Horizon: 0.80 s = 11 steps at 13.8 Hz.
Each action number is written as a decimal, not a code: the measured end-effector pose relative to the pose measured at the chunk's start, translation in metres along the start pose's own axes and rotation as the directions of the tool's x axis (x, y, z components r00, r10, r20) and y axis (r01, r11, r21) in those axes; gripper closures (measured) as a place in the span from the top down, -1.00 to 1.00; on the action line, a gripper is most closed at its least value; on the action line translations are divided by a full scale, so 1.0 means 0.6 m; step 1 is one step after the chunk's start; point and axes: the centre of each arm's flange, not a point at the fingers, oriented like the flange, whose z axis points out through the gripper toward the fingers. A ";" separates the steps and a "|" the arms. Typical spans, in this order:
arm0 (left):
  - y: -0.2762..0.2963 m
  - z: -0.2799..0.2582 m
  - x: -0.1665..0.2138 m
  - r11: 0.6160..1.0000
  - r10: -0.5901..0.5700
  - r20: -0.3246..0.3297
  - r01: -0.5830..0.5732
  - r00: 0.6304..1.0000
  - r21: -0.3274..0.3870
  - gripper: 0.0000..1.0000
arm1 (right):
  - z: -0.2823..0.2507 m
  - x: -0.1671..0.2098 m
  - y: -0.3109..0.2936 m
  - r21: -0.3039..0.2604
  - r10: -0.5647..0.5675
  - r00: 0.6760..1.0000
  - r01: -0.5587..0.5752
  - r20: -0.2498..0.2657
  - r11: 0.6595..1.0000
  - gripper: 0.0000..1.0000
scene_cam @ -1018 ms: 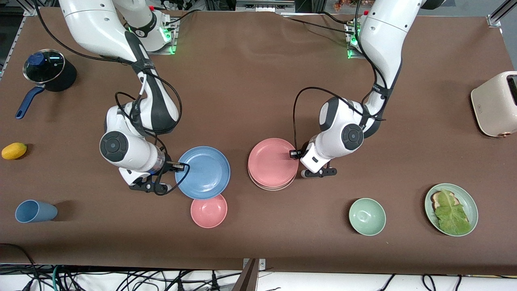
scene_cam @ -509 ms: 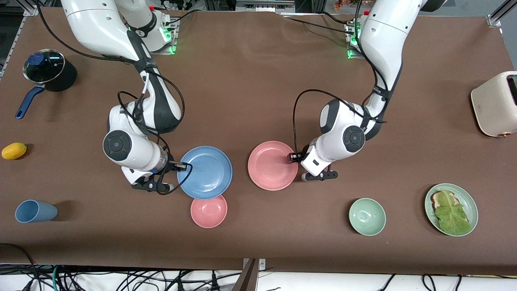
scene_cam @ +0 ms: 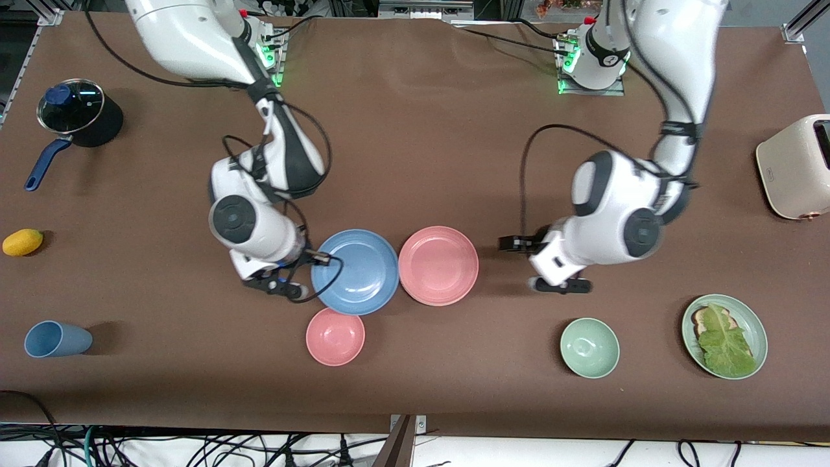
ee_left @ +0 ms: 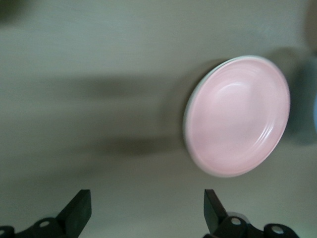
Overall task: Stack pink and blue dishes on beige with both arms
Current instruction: 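Carry the blue plate onto the pink plate while the left gripper withdraws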
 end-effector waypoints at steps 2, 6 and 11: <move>-0.090 -0.077 -0.005 0.999 0.048 0.031 -0.048 0.998 -0.002 1.00 | -0.009 -0.040 -0.053 0.013 0.060 0.998 -0.060 -0.013 0.998 -0.92; -0.222 -0.189 -0.026 0.986 0.125 0.037 -0.128 0.992 0.104 1.00 | -0.004 -0.094 -0.127 0.075 0.162 0.985 -0.158 -0.055 0.985 -0.92; -0.188 -0.319 -0.091 0.933 0.189 -0.005 -0.178 0.982 0.311 1.00 | 0.041 -0.153 -0.207 0.121 0.240 0.968 -0.230 -0.069 0.966 -0.92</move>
